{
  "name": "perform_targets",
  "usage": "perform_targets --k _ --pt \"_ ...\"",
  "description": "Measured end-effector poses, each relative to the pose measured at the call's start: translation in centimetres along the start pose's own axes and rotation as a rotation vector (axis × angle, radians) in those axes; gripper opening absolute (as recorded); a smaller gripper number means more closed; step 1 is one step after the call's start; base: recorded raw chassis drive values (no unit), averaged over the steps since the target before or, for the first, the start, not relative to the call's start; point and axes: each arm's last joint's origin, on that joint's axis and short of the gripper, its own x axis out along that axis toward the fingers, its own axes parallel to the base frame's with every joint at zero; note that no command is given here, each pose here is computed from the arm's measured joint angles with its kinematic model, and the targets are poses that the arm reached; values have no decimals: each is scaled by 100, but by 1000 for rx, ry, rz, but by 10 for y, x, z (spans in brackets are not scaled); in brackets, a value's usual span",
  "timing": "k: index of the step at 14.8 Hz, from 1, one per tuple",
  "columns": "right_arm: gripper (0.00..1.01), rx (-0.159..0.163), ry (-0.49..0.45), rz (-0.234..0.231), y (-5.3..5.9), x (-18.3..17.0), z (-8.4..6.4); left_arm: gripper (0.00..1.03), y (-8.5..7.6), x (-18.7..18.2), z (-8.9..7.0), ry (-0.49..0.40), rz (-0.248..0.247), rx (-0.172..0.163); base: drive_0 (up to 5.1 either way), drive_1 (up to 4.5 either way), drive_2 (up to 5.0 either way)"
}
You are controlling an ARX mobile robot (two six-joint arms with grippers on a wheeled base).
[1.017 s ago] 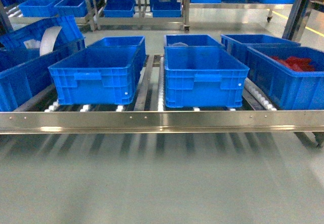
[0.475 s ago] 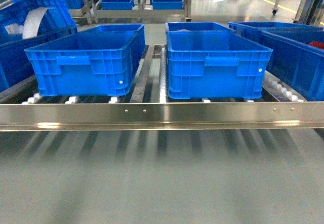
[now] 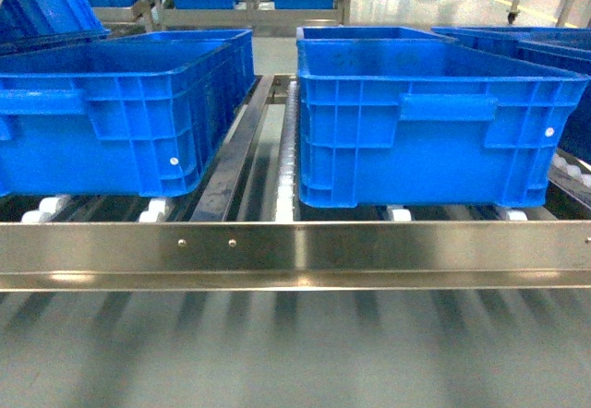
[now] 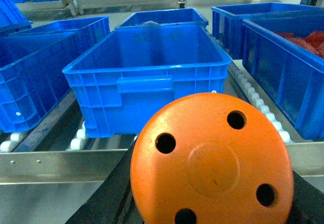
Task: Sort blue parts and orange caps into right shelf containers
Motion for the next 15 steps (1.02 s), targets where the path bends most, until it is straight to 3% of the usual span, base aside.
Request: perform_targets --k 2,12,13,14,15 --pt "44 0 -1 -1 0 0 0 44 0 0 0 0 -1 0 -307 500 -169" --pt "44 -1 5 1 0 1 -1 44 0 0 0 0 2 -1 0 0 0" --pt "44 -58 114 48 -1 2 -1 44 0 0 0 0 2 0 0 0 0" --pt "44 -117 167 99 -1 8 2 44 0 0 0 0 2 0 0 0 0" --pt "44 -147 167 137 -1 20 9 44 0 0 0 0 2 -1 0 0 0"
